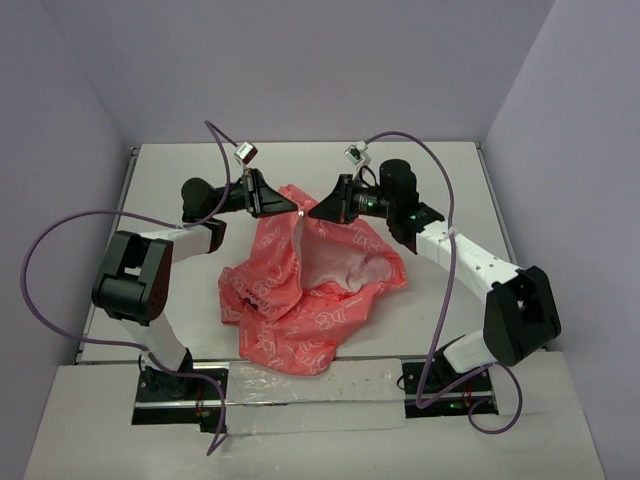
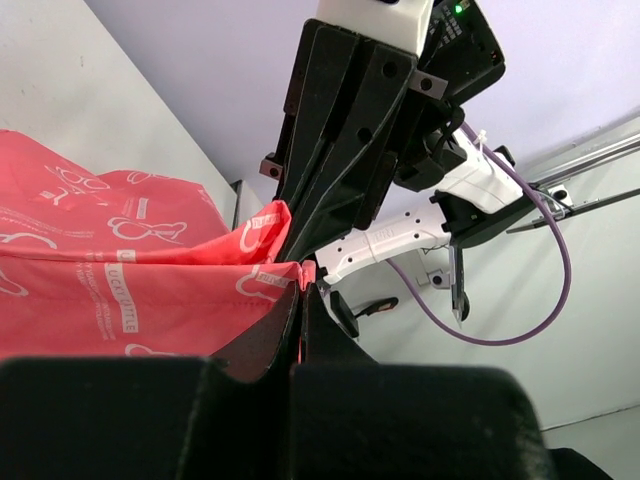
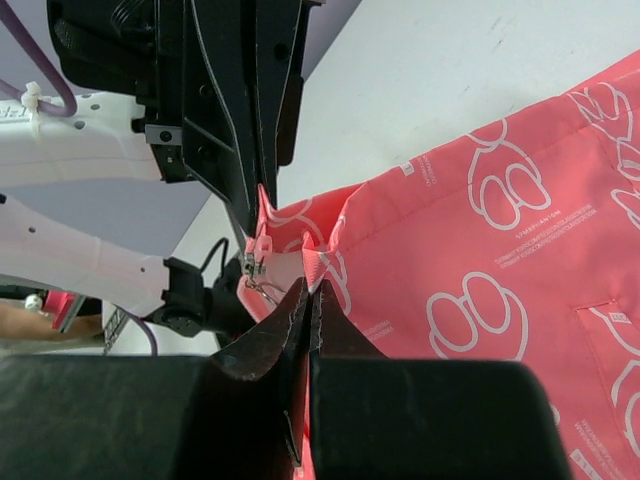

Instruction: Zip up the jacket

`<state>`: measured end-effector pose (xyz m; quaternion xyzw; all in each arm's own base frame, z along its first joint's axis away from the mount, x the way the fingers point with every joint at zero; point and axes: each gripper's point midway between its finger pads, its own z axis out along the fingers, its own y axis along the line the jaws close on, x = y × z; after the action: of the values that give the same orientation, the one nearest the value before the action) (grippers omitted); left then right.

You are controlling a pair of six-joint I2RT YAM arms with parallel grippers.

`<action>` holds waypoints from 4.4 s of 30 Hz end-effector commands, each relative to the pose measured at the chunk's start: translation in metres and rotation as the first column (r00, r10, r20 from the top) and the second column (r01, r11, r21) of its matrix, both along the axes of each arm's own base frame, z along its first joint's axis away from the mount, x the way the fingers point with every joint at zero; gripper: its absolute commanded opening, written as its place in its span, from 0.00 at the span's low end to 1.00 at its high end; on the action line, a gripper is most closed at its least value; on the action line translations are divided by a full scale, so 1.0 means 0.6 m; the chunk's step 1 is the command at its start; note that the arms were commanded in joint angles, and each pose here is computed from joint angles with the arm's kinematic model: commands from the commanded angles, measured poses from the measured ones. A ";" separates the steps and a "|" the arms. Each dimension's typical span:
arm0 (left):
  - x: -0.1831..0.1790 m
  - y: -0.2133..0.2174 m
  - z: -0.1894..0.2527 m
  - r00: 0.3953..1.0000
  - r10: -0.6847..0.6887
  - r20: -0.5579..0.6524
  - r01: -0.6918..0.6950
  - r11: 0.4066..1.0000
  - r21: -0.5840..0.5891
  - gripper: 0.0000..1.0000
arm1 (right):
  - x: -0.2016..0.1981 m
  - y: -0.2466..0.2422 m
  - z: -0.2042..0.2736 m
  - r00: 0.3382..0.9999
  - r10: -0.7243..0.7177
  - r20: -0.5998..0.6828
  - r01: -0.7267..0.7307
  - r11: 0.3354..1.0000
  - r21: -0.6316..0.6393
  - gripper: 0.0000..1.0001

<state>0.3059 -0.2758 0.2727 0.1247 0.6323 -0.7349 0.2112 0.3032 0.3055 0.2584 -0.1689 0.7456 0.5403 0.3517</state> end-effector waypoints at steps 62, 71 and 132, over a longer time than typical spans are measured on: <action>-0.006 0.000 0.055 0.960 0.066 0.273 -0.040 0.994 -0.102 0.00 | -0.046 -0.014 0.067 0.995 -0.051 0.082 0.034 0.981 0.192 0.00; -0.009 0.000 0.054 0.961 0.064 0.271 -0.037 0.994 -0.103 0.00 | -0.042 -0.010 0.064 0.996 -0.048 0.072 0.033 0.981 0.192 0.00; -0.015 0.001 0.051 0.964 0.058 0.260 -0.030 0.993 -0.110 0.00 | -0.023 -0.008 0.067 0.995 -0.061 0.074 0.047 0.983 0.175 0.00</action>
<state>0.3124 -0.2782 0.2755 0.1131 0.6269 -0.7356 0.2306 0.2839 0.2969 0.2666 -0.1219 0.7165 0.5756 0.3747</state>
